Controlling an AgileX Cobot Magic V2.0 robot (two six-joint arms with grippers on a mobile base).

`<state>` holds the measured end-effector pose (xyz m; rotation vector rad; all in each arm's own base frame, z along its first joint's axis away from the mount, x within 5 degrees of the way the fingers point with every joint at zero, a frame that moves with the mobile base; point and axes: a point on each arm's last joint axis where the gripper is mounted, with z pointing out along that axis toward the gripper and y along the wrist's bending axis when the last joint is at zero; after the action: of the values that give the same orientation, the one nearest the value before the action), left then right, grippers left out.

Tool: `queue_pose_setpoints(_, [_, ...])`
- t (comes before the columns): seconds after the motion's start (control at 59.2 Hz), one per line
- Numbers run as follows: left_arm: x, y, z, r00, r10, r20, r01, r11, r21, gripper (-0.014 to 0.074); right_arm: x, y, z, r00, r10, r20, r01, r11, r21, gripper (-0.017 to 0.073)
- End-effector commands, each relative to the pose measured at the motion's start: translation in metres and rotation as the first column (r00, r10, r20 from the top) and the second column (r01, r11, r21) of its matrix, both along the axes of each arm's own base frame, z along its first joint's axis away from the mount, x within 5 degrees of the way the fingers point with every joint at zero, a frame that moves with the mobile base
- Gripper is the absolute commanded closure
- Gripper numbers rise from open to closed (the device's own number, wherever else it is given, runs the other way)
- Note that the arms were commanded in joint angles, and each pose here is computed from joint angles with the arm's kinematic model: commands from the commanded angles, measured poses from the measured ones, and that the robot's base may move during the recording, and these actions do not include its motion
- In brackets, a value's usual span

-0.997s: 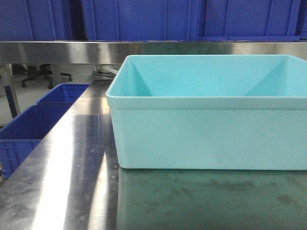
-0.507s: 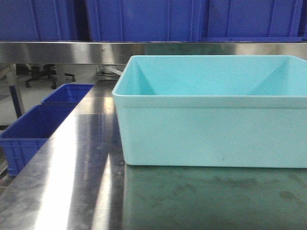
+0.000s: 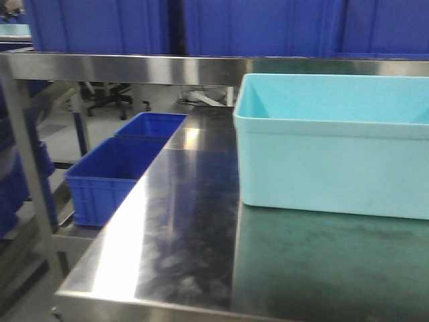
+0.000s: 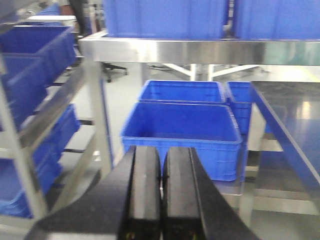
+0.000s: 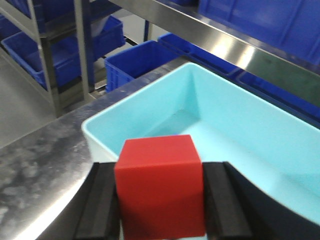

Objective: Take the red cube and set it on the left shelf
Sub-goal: 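Drive the base away from the table holding the cube in the right gripper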

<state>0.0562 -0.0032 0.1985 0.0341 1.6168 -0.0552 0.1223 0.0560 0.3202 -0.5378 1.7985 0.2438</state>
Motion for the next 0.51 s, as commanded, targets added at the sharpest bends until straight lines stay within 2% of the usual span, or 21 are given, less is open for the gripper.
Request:
queue_pose_setpoints(0.0, [-0.0002,-0.0004,0.0010,0.997,-0.007,0.080,0.008,1.000,-0.008,0.0492,0.0011,-0.0020,0.0171,0.995,-0.028,0.097,0.024,0.999,0.047,0.0504])
queue_pose_setpoints(0.49, [-0.0002,-0.0004,0.0010,0.997,-0.007,0.080,0.008,1.000,-0.008,0.0492,0.0011,-0.0020,0.0171,0.995,-0.028,0.097,0.024,0.999,0.047,0.0504])
